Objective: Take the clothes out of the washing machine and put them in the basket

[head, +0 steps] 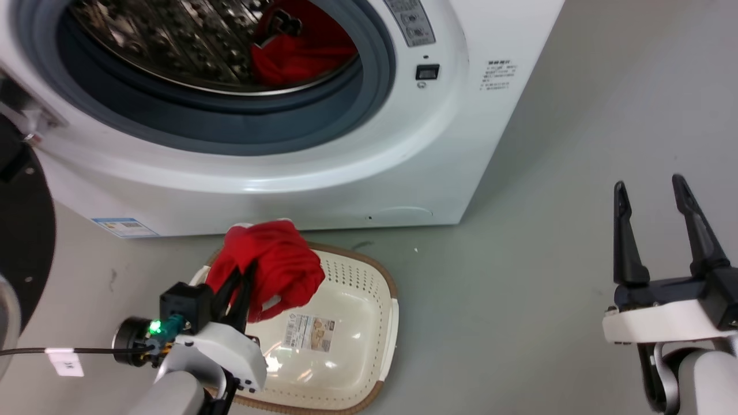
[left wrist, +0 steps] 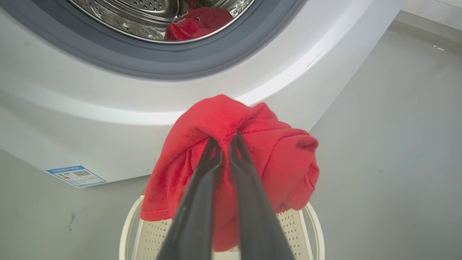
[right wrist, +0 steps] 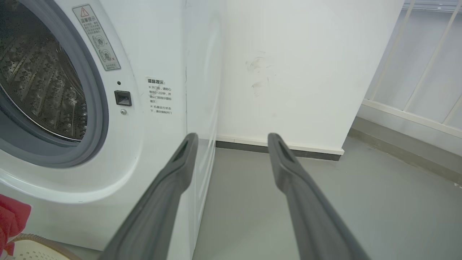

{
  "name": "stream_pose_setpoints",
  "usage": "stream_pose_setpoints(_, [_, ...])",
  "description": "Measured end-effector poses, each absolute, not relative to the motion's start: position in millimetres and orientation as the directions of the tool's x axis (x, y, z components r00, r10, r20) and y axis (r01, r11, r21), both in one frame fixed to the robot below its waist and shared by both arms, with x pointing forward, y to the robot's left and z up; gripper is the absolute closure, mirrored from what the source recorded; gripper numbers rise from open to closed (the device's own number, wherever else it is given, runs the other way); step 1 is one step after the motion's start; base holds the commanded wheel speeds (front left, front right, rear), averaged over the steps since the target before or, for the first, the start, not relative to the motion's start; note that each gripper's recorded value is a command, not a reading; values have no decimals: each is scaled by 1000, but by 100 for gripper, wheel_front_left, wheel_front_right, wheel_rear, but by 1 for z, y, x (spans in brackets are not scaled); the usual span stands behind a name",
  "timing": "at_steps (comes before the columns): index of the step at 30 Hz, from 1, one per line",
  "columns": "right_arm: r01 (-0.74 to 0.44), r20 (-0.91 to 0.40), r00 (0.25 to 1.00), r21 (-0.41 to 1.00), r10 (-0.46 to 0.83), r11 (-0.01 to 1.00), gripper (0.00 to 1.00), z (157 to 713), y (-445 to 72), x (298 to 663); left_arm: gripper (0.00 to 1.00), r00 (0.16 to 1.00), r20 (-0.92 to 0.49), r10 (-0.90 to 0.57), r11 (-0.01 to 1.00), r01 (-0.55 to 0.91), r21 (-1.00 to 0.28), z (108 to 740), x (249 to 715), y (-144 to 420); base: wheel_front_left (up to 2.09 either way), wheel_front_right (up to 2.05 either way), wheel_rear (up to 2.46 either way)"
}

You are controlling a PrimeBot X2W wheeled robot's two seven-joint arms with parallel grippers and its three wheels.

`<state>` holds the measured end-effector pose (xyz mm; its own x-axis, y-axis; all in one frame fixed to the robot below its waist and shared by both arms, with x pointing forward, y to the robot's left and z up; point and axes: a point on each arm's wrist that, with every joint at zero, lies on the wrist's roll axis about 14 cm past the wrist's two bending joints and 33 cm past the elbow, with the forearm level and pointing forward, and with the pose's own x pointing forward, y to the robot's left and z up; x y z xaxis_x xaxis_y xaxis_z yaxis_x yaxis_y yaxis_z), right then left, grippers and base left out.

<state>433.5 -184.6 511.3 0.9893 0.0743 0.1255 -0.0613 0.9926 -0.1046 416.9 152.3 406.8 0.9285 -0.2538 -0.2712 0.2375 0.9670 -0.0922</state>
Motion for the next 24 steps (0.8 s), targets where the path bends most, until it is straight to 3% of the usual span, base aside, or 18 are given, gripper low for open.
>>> stream_pose_setpoints(8, [-36, 79, 996, -113, 45, 993, 0, 486, -197, 454, 100, 809, -513, -288, 956, 276, -102, 311, 410, 138, 0, 0, 0])
stream_pose_setpoints(11, [-21, 26, 999, -125, 24, 992, 0, 459, -206, 467, 100, 721, -625, -299, 945, 313, -92, 258, 418, 134, 0, 0, 0])
stream_pose_setpoints(24, [6, -137, 990, -160, -29, 987, 0, 391, -228, 468, 100, 517, -819, -247, 943, 325, -79, 148, 416, 140, 0, 0, 0])
